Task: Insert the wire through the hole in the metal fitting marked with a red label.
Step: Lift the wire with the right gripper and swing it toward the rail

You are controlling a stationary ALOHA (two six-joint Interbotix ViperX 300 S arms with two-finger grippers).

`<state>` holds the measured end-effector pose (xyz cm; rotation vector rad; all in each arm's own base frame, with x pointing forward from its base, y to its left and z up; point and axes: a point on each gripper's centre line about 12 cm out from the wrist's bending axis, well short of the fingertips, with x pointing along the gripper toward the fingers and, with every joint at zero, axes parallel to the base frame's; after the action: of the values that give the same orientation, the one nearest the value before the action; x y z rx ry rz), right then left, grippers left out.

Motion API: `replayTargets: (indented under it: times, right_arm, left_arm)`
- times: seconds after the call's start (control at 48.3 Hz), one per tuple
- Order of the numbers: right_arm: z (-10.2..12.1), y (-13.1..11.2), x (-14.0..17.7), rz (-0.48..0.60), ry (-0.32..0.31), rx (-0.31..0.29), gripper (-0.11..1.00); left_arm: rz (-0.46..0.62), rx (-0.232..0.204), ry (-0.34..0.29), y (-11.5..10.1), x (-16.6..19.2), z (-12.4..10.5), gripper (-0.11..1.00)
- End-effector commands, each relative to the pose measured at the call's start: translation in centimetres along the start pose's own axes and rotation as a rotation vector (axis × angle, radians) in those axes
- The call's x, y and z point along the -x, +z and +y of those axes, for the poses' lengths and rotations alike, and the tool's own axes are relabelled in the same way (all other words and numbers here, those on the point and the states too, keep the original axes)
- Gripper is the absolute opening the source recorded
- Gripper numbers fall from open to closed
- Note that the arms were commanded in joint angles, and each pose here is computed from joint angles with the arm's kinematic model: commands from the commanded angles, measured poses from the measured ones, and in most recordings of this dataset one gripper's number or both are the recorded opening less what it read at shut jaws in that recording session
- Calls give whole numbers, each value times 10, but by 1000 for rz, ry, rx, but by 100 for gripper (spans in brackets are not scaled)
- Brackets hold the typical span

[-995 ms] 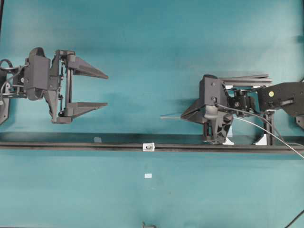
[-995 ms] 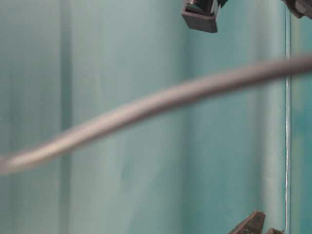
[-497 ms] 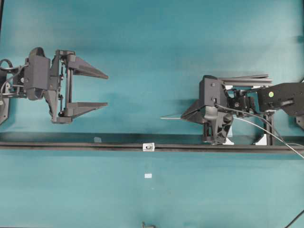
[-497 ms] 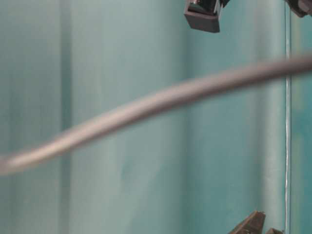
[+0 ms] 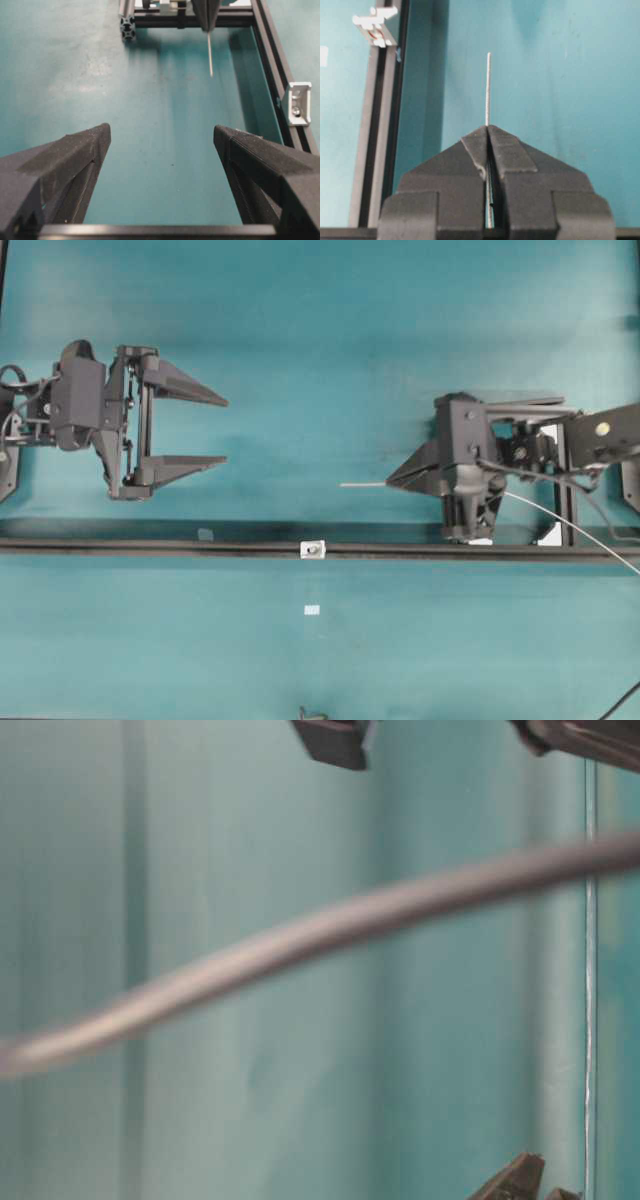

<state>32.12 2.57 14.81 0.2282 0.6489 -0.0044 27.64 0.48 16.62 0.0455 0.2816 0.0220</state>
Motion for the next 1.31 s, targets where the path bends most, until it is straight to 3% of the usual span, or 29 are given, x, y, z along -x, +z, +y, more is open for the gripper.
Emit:
replayTargets:
  times: [0.0, 0.228, 0.456, 0.642, 0.767, 0.932, 1.285]
  right_arm:
    - [3, 20, 11, -49, 6, 5, -1]
    - [4, 29, 20, -27, -5, 26, -1]
    - [2, 22, 18, -29, -2, 15, -1]
    - [6, 15, 19, -71, 26, 15, -1]
    - [14, 10, 20, -103, 60, 10, -1]
    - [29, 5, 17, -115, 101, -22, -1]
    - [55, -6, -3, -104, 156, -37, -1]
  left_arm:
    - [-27, 5, 5, 7, -1, 1, 71]
    - [-27, 6, 5, 7, -2, 1, 71]
    - [-24, 8, 5, 6, -1, 1, 71]
    - [-9, 14, 4, 1, 0, 1, 71]
    - [5, 43, -4, -3, 1, -2, 71]
    - [28, 84, -58, -11, -3, -18, 71]
    - [34, 88, -157, -23, -14, -51, 71]
